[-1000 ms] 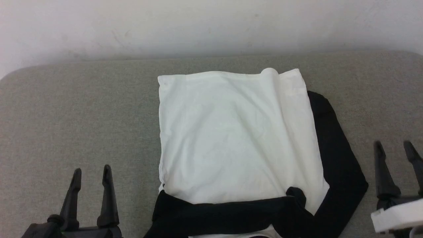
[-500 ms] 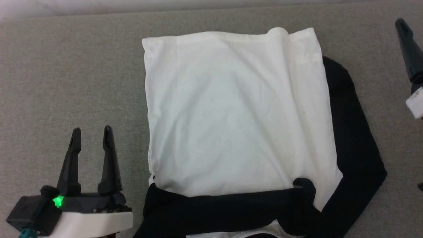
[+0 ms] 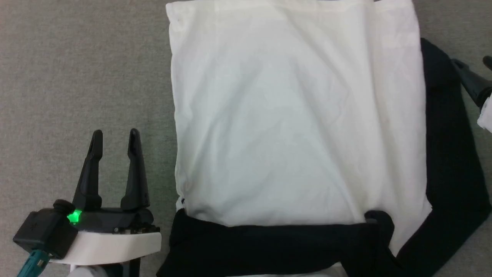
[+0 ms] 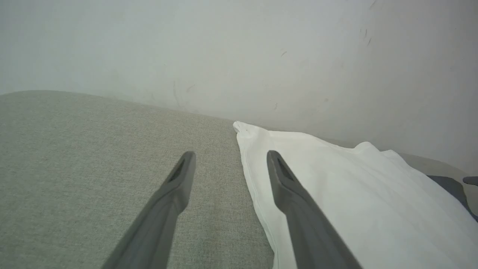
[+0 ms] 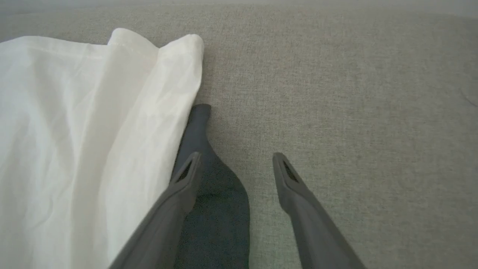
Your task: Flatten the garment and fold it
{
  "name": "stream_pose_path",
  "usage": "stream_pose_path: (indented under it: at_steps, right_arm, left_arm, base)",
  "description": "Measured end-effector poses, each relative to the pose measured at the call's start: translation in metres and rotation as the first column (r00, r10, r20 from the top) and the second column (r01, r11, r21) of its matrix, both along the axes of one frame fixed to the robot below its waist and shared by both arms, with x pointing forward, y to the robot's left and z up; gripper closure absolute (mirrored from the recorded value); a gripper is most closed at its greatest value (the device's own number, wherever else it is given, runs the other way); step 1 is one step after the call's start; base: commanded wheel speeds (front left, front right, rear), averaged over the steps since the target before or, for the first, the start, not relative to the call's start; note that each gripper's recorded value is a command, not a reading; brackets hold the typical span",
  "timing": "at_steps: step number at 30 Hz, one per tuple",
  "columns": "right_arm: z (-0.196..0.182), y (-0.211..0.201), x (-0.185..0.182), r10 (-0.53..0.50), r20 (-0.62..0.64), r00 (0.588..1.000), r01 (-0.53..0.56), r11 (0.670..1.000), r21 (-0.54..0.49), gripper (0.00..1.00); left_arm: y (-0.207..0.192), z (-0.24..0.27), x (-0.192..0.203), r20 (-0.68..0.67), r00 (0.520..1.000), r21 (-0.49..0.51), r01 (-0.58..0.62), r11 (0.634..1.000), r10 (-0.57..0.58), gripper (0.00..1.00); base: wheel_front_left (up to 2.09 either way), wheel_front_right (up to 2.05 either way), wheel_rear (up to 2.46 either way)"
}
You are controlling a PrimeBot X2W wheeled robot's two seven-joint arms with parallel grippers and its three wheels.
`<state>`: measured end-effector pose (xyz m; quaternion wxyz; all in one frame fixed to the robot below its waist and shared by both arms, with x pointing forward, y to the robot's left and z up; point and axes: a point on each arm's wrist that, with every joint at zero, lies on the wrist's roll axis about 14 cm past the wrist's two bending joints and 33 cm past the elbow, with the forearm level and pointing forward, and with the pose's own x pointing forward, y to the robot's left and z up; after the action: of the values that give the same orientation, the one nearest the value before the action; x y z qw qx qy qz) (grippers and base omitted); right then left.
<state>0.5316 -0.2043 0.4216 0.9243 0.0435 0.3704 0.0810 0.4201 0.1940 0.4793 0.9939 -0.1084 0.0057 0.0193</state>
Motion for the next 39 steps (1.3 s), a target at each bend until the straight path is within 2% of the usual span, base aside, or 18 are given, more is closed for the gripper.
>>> stream_pose_path:
  at_steps: [10, 11, 12, 14, 18, 23, 27, 30, 34, 39]
  right_arm:
    - [-0.040, 0.022, -0.013, 0.103, -0.149, 0.983, -0.104, 0.995, 0.000, 0.00]
    - [-0.041, 0.022, -0.013, 0.108, -0.153, 0.982, -0.110, 0.994, -0.006, 0.24]
    - [-0.041, 0.021, -0.012, 0.109, -0.153, 0.982, -0.112, 0.994, -0.008, 0.55]
    - [-0.042, 0.021, -0.010, 0.108, -0.145, 0.984, -0.111, 0.994, -0.012, 1.00]
    - [-0.036, 0.019, -0.004, 0.086, -0.085, 0.993, -0.088, 0.996, -0.015, 1.00]
    - [-0.006, 0.008, 0.008, 0.009, 0.072, 0.997, -0.010, 1.000, 0.010, 1.00]
    - [0.032, -0.008, 0.011, -0.074, 0.206, 0.976, 0.066, 0.997, 0.048, 1.00]
    - [0.054, -0.033, -0.001, -0.155, 0.267, 0.951, 0.141, 0.988, 0.071, 1.00]
    - [0.067, -0.079, -0.036, -0.292, 0.290, 0.911, 0.277, 0.956, 0.092, 1.00]
    - [0.073, -0.142, -0.097, -0.471, 0.306, 0.828, 0.463, 0.880, 0.101, 1.00]
  left_arm:
    - [0.009, -0.014, -0.001, -0.041, 0.999, 0.015, -0.023, 1.000, 0.023, 0.00]
    - [0.009, -0.015, -0.001, -0.045, 0.999, 0.016, -0.022, 1.000, 0.023, 0.00]
    - [0.010, -0.016, -0.002, -0.049, 0.998, 0.016, -0.023, 1.000, 0.024, 0.00]
    - [0.010, -0.019, -0.002, -0.057, 0.998, 0.016, -0.024, 1.000, 0.025, 0.00]
    - [0.011, -0.019, -0.002, -0.059, 0.998, 0.019, -0.026, 0.999, 0.027, 0.00]
    - [0.012, -0.011, -0.004, -0.036, 0.999, 0.015, -0.030, 0.999, 0.030, 0.00]
    - [0.014, 0.002, -0.011, -0.010, 0.999, 0.013, -0.033, 0.999, 0.033, 0.00]
    - [0.015, 0.009, -0.021, -0.008, 0.999, 0.012, -0.035, 0.999, 0.035, 0.00]
    - [0.017, 0.020, -0.036, -0.003, 0.999, 0.016, -0.041, 0.999, 0.041, 0.00]
    - [0.018, 0.037, -0.053, 0.021, 0.999, 0.019, -0.042, 0.999, 0.042, 0.00]
  base:
    - [0.00, 0.00, 0.00]
    - [0.00, 0.00, 0.00]
    - [0.00, 0.00, 0.00]
    - [0.00, 0.00, 0.00]
    - [0.00, 0.00, 0.00]
    - [0.00, 0.00, 0.00]
    - [0.00, 0.00, 0.00]
    - [0.00, 0.00, 0.00]
    - [0.00, 0.00, 0.00]
    - [0.00, 0.00, 0.00]
